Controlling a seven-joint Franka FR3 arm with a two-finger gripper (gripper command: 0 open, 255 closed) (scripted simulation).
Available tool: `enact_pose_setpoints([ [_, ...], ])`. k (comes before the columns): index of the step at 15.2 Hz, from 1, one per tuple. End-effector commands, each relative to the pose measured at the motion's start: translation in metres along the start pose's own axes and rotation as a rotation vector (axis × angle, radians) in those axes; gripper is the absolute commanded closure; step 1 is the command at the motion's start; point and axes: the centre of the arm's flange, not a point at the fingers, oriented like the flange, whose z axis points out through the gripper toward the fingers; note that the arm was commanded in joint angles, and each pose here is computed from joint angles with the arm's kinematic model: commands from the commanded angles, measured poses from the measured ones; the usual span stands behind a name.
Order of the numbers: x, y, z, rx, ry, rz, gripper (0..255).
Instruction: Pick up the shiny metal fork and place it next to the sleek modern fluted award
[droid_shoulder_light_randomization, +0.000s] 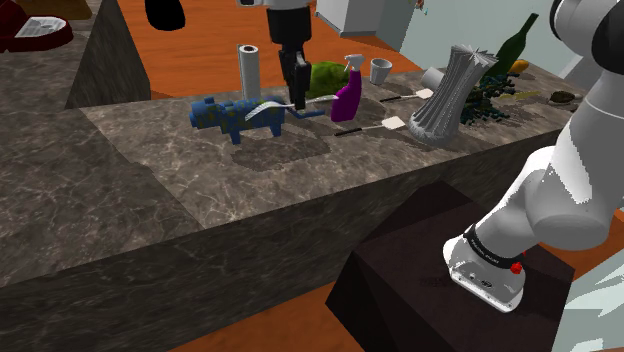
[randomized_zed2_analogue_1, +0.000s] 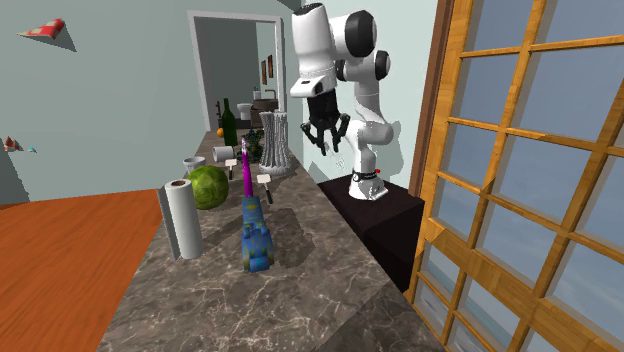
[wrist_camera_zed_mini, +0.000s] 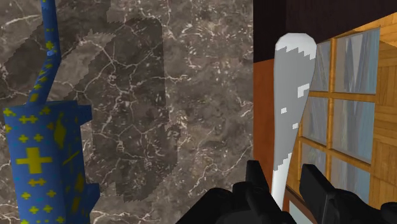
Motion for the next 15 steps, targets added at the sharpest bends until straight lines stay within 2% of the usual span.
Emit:
enact_pose_setpoints([
  [1,-0.001,-0.002,-0.011,0.0,0.0,0.0,255],
  [15,-0.009,-0.017,-0.083,0.0,0.0,0.0,255],
])
